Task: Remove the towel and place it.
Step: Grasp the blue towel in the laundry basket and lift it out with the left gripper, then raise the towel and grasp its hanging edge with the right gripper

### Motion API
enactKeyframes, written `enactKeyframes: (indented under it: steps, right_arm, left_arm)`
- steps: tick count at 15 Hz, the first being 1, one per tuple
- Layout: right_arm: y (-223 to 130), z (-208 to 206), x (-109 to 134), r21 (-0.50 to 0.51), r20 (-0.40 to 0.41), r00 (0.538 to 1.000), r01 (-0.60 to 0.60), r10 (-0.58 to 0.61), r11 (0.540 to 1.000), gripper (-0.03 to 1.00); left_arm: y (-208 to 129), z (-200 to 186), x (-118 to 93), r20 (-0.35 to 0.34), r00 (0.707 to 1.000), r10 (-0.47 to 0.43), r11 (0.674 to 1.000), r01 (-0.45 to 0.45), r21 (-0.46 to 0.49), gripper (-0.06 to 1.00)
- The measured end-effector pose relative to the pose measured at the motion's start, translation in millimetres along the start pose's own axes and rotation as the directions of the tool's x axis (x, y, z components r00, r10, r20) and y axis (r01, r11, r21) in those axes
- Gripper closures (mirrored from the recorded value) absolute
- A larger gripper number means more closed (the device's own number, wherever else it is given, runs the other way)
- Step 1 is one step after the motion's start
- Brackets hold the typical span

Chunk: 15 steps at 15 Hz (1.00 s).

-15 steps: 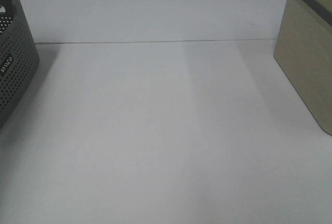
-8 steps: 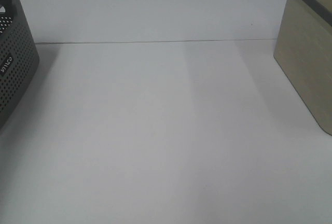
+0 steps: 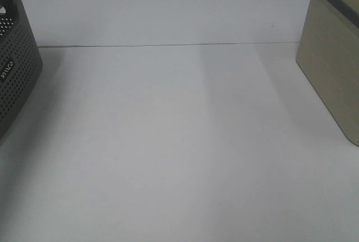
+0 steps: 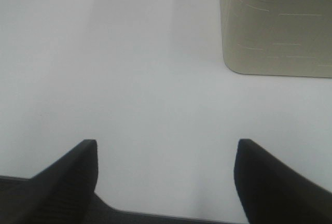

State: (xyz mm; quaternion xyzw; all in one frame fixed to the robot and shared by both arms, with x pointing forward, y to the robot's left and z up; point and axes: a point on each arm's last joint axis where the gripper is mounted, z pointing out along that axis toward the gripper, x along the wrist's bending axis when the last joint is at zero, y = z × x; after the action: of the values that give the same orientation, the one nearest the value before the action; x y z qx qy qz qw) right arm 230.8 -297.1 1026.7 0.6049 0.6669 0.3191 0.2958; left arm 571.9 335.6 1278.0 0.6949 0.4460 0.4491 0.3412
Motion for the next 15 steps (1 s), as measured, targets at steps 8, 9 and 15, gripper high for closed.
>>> enactKeyframes:
  steps: [8,9,15]
  right_arm:
    - [0.0,0.0,0.0,0.0,0.0,1.0,0.0,0.0,1.0,0.24]
    - [0.0,0.0,0.0,0.0,0.0,1.0,0.0,0.0,1.0,0.24]
    - [0.0,0.0,0.0,0.0,0.0,1.0,0.0,0.0,1.0,0.24]
  left_arm:
    - [17.2,48.4,-84.4,0.235,0.957,0.172,0.985,-0.164,-0.055,0.94]
    - [16.1,54.9,-91.4,0.25,0.951,0.183,0.983,-0.176,-0.049,0.94]
    - [17.4,74.3,-135.1,0.337,0.91,0.243,0.97,-0.236,-0.062,0.94]
